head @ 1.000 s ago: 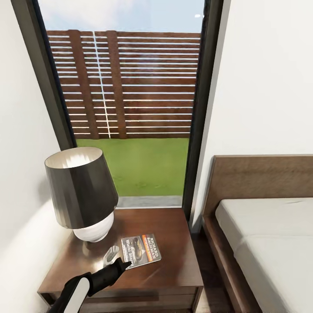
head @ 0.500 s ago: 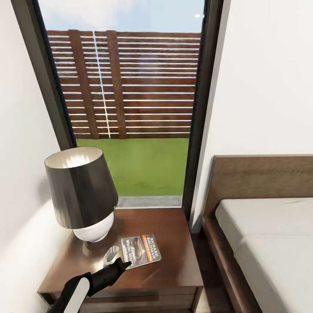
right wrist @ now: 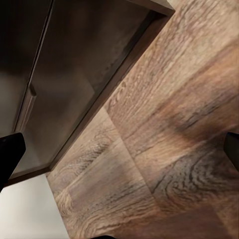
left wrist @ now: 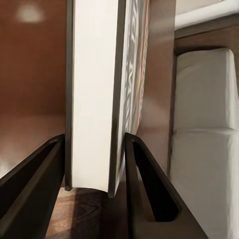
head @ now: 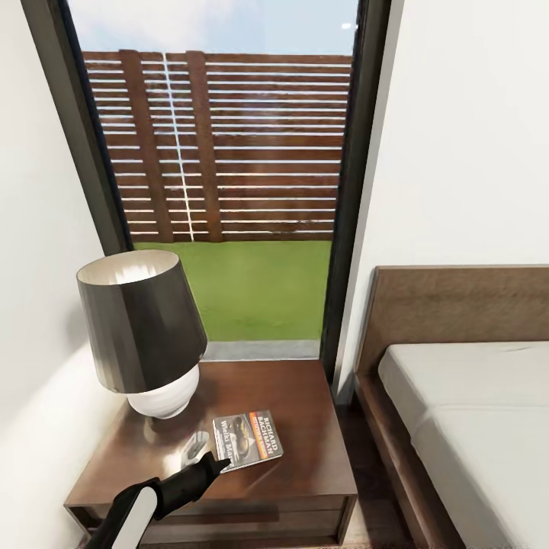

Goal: In the bedroom, move the book from the bed onto either nightstand, and place the two sandals side by side next to the bed.

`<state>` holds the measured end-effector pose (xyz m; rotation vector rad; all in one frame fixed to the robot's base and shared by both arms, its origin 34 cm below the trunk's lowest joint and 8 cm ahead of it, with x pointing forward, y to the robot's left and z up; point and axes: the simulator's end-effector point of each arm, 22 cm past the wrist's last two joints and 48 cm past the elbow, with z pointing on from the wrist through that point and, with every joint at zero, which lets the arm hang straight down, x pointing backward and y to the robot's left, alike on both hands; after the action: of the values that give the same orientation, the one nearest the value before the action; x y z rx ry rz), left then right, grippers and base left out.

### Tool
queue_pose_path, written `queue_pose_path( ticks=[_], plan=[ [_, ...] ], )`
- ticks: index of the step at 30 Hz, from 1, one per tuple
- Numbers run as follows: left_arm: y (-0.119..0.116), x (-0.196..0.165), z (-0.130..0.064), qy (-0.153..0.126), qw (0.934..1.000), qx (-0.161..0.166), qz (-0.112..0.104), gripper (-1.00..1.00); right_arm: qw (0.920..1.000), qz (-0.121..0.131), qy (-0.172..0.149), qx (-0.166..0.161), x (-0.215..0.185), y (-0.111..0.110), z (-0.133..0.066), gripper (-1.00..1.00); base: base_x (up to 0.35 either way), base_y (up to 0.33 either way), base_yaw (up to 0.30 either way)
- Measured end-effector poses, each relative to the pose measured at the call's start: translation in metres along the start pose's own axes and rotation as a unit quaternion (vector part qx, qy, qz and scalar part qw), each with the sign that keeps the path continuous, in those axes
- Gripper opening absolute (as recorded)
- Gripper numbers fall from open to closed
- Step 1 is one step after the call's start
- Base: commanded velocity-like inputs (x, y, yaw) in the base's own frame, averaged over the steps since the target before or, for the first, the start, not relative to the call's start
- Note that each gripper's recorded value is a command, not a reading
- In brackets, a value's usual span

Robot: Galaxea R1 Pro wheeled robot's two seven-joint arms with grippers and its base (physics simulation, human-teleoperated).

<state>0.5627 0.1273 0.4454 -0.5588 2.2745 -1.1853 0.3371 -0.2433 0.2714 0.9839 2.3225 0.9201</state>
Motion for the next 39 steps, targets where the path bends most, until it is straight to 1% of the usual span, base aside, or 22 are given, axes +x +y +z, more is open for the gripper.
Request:
queue_pose_path(
  ticks=[24, 27, 28, 39],
  plan=[
    [0.0006, -0.0001, -0.0004, 0.0, 1.0, -0.001, 0.0, -1.0, 1.0, 0.0, 0.0, 0.0, 0.0, 0.0, 0.0, 1.0, 0.0, 0.0, 0.0],
    [0.0068, 0.003, 0.0019, 0.001, 1.0, -0.001, 0.001, -1.0, 1.0, 0.0, 0.0, 0.0, 0.002, -0.0056, 0.0034, 1.0, 0.0, 0.0, 0.0],
    [0.0075, 0.0036, 0.0026, 0.0, 1.0, 0.001, -0.002, -1.0, 1.0, 0.0, 0.0, 0.0, 0.0027, -0.0073, 0.0046, 1.0, 0.0, 0.0, 0.0],
    [0.0074, 0.0034, 0.0026, 0.0, 1.0, 0.001, -0.001, -1.0, 1.0, 0.0, 0.0, 0.0, 0.0027, -0.0073, 0.0046, 1.0, 0.0, 0.0, 0.0]
  ],
)
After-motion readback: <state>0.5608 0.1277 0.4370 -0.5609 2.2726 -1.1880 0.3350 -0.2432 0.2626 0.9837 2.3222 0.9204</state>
